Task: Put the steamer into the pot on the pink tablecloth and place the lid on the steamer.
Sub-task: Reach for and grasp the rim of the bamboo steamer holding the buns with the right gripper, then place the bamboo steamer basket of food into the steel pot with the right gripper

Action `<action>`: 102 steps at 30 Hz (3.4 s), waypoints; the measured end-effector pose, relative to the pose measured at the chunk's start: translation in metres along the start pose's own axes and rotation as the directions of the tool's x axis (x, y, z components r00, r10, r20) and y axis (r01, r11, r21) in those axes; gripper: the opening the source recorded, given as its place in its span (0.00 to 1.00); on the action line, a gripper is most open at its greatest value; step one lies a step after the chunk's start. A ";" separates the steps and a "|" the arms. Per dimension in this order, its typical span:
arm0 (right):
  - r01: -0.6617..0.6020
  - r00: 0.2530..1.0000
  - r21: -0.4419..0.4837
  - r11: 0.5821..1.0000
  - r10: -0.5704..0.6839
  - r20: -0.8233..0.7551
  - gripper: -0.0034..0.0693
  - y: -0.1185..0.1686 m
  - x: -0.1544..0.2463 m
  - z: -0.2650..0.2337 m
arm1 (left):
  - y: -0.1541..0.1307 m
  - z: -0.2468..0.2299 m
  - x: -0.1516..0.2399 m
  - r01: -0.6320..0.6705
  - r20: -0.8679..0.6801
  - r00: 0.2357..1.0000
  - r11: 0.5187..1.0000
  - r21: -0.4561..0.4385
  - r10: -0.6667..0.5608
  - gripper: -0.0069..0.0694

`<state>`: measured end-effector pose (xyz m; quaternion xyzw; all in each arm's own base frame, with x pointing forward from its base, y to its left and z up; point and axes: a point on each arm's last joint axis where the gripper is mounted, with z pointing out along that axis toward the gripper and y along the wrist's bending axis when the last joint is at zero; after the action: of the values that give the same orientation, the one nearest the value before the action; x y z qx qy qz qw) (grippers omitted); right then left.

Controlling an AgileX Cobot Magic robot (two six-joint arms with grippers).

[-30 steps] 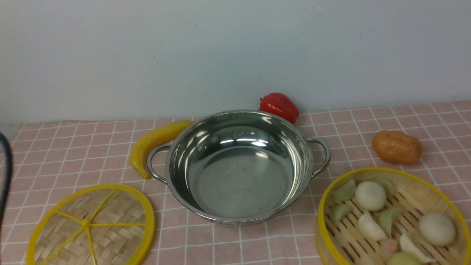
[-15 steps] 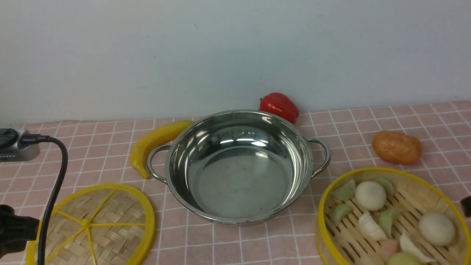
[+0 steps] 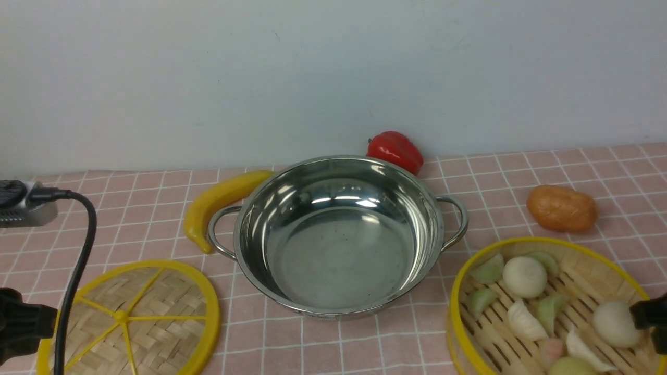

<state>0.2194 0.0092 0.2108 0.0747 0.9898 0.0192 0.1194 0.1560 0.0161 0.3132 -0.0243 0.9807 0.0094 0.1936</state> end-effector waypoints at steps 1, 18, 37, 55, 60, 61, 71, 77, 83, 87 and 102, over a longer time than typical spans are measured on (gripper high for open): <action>-0.001 1.000 0.000 1.000 0.001 0.000 0.38 0.000 0.001 0.003 | 0.000 0.000 0.000 0.000 0.000 1.000 1.000 0.001 0.000 0.41; -0.024 0.999 0.010 1.000 0.024 -0.049 0.37 0.000 -0.005 0.044 | 0.000 0.000 -0.001 -0.003 0.009 1.000 1.000 0.000 0.003 0.41; 0.011 0.989 0.056 0.998 -0.003 -0.147 0.14 -0.004 0.004 0.042 | 0.000 0.000 -0.001 -0.003 0.010 1.000 1.000 0.000 0.003 0.41; 0.058 0.998 0.025 0.998 -0.057 -0.028 0.14 0.001 -0.009 -0.070 | 0.000 0.000 -0.001 -0.003 0.017 1.000 1.000 0.000 0.003 0.41; 0.072 0.995 -0.066 0.995 -0.067 0.080 0.14 0.013 -0.033 -0.099 | 0.000 0.000 -0.002 -0.003 0.018 1.000 1.000 0.000 0.003 0.41; 0.079 0.993 -0.119 0.990 -0.067 0.099 0.14 0.020 -0.045 -0.106 | 0.000 0.000 -0.002 -0.003 0.019 1.000 1.000 -0.001 0.003 0.41; 0.197 0.978 -0.278 0.940 -0.169 0.119 0.14 0.090 -0.128 -0.093 | 0.000 0.000 -0.002 -0.003 0.020 1.000 1.000 -0.001 0.003 0.41; 0.303 0.952 -0.264 0.916 -0.281 0.119 0.14 0.162 -0.160 -0.058 | 0.000 0.000 -0.002 -0.003 0.023 1.000 1.000 -0.001 0.003 0.41; 0.356 0.934 -0.212 0.910 -0.337 0.120 0.14 0.204 -0.172 -0.027 | 0.000 0.000 -0.002 -0.003 0.023 1.000 1.000 -0.001 0.003 0.41; 0.380 0.925 -0.218 0.899 -0.362 0.117 0.14 0.230 -0.174 -0.009 | 0.000 0.000 -0.002 -0.003 0.024 1.000 1.000 -0.001 0.003 0.41; 0.374 0.927 -0.164 0.913 -0.373 0.037 0.14 0.246 -0.181 0.057 | 0.000 0.000 -0.002 -0.003 0.024 1.000 1.000 -0.001 0.003 0.41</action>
<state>0.4423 0.2258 0.2113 -0.1259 0.9804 0.0791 0.1294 0.1581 0.0162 0.3139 -0.0229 0.9784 0.0104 0.2053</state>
